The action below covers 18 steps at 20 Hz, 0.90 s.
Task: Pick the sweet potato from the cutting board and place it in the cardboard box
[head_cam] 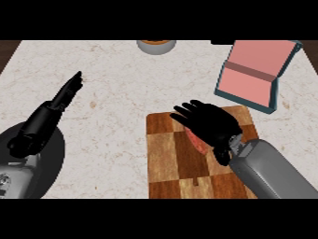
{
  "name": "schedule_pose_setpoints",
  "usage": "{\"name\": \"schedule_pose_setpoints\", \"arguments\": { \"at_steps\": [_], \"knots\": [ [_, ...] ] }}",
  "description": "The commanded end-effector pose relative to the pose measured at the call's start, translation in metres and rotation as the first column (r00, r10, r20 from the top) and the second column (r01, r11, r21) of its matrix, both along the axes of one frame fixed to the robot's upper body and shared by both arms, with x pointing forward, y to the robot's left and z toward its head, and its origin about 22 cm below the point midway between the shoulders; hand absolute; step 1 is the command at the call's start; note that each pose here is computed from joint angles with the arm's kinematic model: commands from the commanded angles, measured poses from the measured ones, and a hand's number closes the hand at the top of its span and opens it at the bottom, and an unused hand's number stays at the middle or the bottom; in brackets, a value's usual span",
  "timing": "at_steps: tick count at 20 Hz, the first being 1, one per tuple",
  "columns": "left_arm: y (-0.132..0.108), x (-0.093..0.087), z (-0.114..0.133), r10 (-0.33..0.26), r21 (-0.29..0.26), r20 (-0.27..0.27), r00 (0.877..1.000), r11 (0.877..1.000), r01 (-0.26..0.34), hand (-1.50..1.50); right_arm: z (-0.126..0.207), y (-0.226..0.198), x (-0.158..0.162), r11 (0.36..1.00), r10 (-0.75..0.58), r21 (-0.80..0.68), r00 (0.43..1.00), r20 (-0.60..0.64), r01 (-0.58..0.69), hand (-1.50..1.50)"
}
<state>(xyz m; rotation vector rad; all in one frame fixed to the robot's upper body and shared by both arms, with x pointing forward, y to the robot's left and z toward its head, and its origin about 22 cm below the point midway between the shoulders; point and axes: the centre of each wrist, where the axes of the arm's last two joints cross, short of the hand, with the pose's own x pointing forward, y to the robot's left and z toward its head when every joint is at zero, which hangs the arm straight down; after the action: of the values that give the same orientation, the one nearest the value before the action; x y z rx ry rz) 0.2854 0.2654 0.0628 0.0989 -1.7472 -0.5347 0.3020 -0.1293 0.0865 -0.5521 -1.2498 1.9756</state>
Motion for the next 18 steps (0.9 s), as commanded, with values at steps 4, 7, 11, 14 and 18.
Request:
{"name": "schedule_pose_setpoints", "arguments": {
  "at_steps": [4,7,11,14,18],
  "knots": [
    [0.000,0.000,0.011,0.000,0.006,-0.013,1.000,1.000,0.000,0.00,-0.007,-0.013,0.005,1.000,0.027,0.016,0.999,-0.019,-0.027,-1.50],
    [0.013,0.001,-0.013,-0.001,-0.007,0.021,1.000,1.000,0.001,0.00,-0.015,0.006,0.013,1.000,0.025,0.015,0.999,-0.030,-0.025,-1.50],
    [0.013,-0.002,0.000,0.015,-0.007,0.017,1.000,1.000,-0.015,0.00,-0.038,0.002,-0.013,1.000,0.013,-0.022,0.999,-0.045,-0.014,-1.50],
    [0.018,0.011,-0.006,0.003,0.004,0.004,1.000,1.000,-0.003,0.00,-0.036,-0.009,0.018,0.999,-0.020,-0.041,1.000,-0.007,0.020,-1.50],
    [-0.005,0.016,0.007,-0.001,-0.013,-0.007,1.000,1.000,0.001,0.00,-0.064,-0.006,0.019,0.999,-0.031,-0.033,1.000,0.004,0.031,-1.50]
  ]
}}
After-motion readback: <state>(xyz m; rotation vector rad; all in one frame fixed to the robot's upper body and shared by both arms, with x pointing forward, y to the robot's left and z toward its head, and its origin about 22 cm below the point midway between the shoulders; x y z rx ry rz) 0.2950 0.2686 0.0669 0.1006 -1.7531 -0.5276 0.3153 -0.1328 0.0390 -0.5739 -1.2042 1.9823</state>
